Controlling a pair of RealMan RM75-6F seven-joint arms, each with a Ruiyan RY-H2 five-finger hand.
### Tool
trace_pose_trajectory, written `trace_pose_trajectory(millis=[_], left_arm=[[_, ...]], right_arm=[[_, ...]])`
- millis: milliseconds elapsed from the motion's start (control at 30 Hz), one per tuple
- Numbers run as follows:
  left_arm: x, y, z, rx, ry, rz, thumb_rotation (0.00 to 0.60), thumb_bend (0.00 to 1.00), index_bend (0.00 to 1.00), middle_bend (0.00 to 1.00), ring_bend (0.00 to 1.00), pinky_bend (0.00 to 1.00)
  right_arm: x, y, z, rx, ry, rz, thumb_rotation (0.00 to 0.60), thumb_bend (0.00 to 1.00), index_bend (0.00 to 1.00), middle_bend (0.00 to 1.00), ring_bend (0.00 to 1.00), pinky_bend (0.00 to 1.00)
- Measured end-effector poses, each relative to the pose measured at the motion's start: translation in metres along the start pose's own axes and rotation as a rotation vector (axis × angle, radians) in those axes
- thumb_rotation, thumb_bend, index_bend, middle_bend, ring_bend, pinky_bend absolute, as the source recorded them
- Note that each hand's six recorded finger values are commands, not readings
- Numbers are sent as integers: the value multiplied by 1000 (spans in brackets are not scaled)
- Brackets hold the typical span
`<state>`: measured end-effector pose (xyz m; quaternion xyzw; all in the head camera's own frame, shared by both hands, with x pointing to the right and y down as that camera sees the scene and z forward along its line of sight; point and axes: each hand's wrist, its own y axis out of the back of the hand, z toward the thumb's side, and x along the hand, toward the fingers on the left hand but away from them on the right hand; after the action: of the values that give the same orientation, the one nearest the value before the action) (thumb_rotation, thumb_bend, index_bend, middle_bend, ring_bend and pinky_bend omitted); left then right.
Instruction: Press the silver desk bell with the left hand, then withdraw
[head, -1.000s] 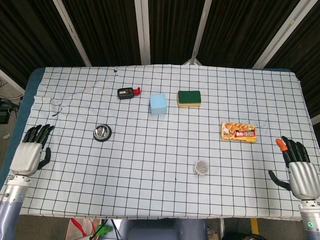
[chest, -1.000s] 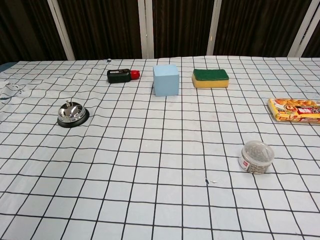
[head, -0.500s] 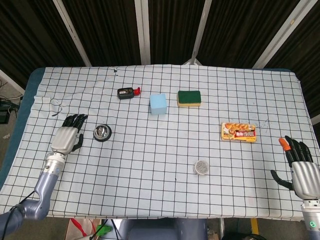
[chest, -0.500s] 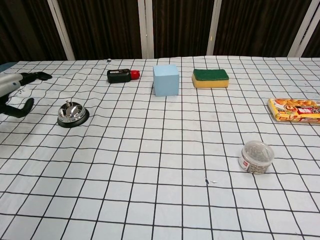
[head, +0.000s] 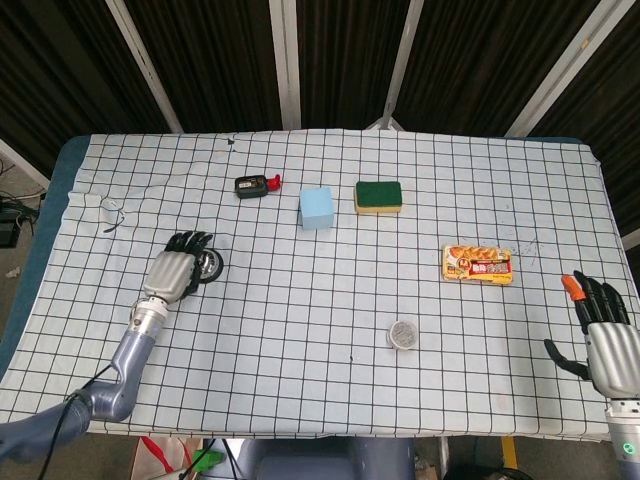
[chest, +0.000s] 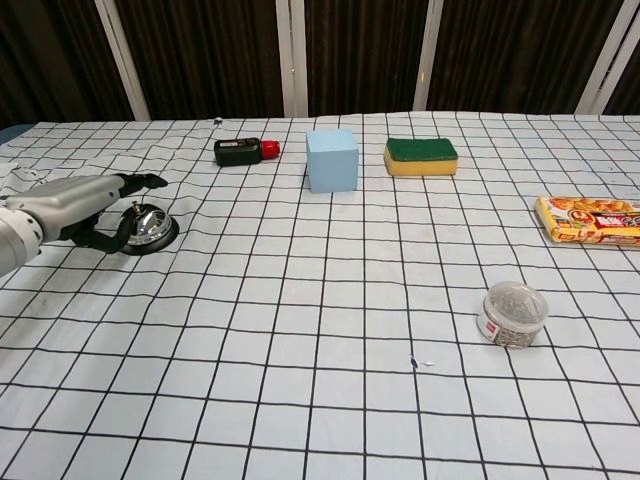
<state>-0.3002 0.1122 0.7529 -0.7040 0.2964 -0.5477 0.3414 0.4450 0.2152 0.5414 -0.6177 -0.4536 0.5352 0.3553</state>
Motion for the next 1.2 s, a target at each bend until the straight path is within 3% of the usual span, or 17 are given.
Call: trace_pose_trajectory(millis=[333, 500, 600, 733, 967, 1067, 1200], left_arm=[[1, -14, 11, 62, -27, -41, 600, 880, 26, 37, 0, 0], [-1, -10, 13, 76, -30, -31, 600, 880, 23, 37, 0, 0], [-3, 3, 16, 70, -38, 8, 600, 879, 22, 37, 0, 0], [-14, 39, 22, 30, -48, 128, 600, 879, 22, 34, 0, 0], [-78, 108, 2, -36, 14, 331, 600, 878, 22, 34, 0, 0], [-121, 123, -27, -18, 100, 350, 600, 876, 22, 33, 0, 0], [-178, 119, -71, 19, 225, 320, 600, 874, 22, 34, 0, 0]], right_arm=[[1, 4, -1, -9, 1, -12, 600, 305, 82, 6, 35, 0], [2, 4, -1, -10, 4, -11, 600, 304, 82, 6, 35, 0], [2, 4, -1, -10, 5, -10, 600, 305, 82, 6, 35, 0], [2, 4, 0, -11, 7, -10, 600, 305, 82, 6, 35, 0], [2, 3, 3, -12, 18, -4, 600, 305, 82, 6, 35, 0], [2, 2, 4, -14, 19, -3, 600, 305, 82, 7, 35, 0], [3, 1, 5, -11, 19, -1, 600, 305, 82, 7, 35, 0]])
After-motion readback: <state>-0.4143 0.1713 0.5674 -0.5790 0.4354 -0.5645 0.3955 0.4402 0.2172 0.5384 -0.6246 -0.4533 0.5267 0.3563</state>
